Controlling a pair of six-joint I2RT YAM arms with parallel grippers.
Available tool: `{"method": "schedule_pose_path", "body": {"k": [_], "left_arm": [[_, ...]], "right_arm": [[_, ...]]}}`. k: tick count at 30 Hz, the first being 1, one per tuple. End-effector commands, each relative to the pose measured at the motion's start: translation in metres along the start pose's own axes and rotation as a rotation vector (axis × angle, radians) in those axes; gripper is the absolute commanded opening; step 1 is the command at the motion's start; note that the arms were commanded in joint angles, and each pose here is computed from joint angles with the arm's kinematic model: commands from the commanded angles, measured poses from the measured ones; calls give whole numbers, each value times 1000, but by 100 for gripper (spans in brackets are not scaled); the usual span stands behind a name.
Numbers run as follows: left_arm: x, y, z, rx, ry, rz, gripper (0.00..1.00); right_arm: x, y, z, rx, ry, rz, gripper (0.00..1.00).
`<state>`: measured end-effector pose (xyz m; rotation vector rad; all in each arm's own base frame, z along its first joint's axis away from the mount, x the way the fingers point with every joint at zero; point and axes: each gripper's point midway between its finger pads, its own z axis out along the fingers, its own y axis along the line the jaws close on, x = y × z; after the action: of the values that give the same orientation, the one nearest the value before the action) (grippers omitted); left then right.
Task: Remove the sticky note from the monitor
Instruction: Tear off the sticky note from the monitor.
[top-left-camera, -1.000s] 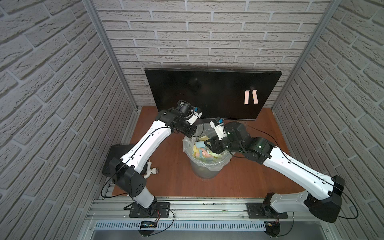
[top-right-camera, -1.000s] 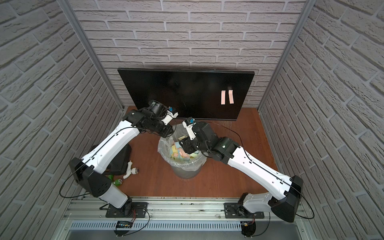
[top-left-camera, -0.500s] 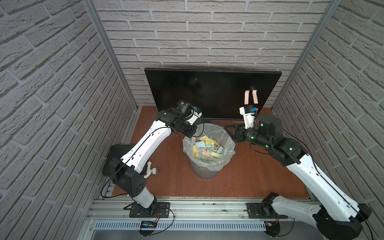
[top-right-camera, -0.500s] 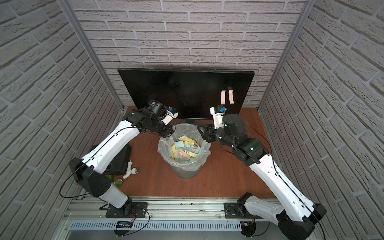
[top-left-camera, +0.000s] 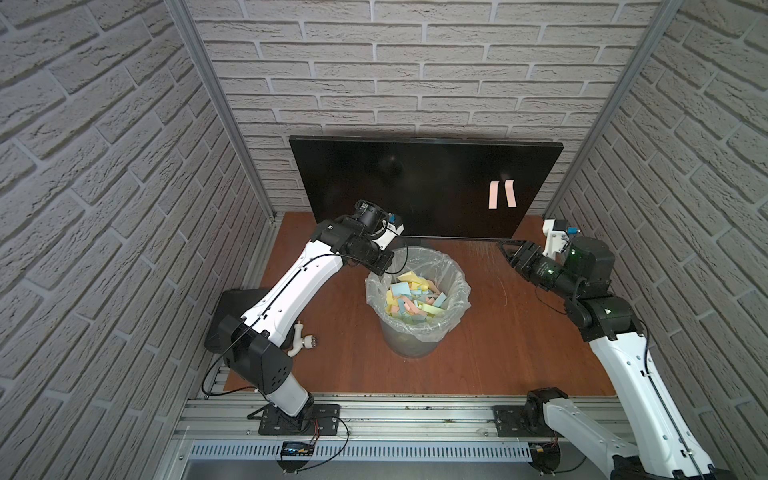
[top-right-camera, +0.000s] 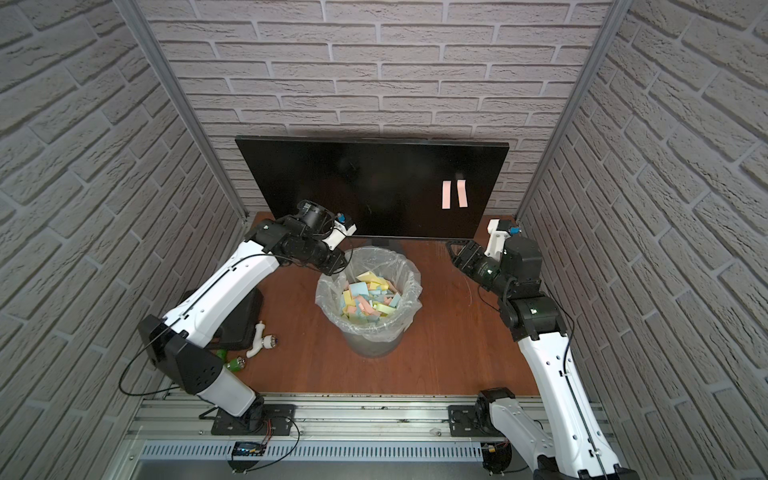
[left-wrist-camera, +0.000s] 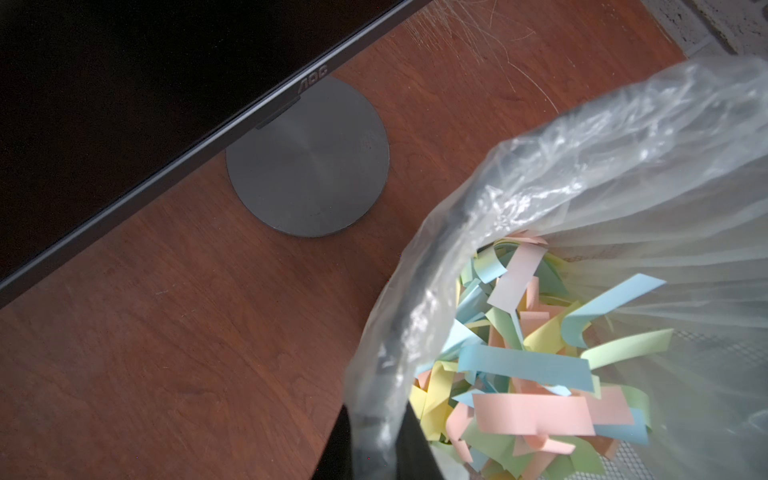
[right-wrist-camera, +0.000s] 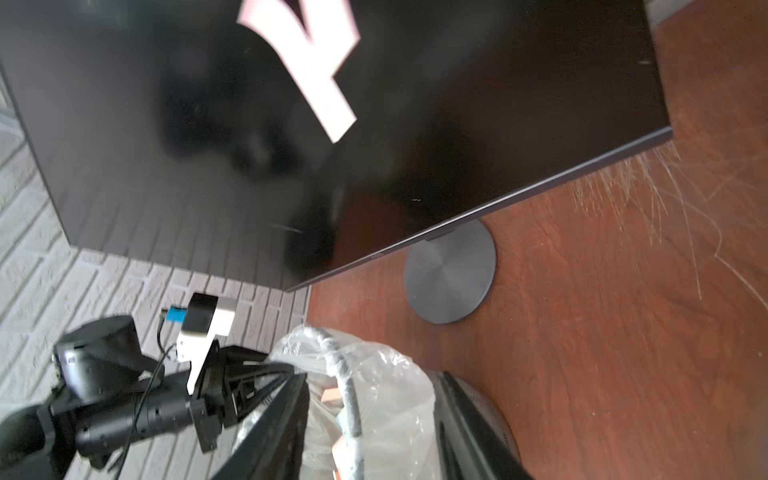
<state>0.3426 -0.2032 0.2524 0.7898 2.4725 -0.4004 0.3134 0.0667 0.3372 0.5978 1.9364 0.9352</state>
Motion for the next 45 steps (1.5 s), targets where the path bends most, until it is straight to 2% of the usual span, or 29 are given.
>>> {"method": "schedule_pose_path", "body": {"k": [1,13,23,37,45], "left_arm": [[-3,-2,-5,7,-14,23,17],[-4,-2,-5,6,-17,23,17],[-5,-3,-6,9,-20,24,17],[-6,-2,-4,9,-17,23,17],[-6,-2,-4,9,-16,23,17]], "right_arm": [[-24,23,-9,-145,-73,98,52],[-73,42,-7,-241,-185,137,53],[-98,57,14,-290,-195,144,53],[-105,62,42,-281,-177,120,52],[-105,64,48,-275,-176,100,48]]}}
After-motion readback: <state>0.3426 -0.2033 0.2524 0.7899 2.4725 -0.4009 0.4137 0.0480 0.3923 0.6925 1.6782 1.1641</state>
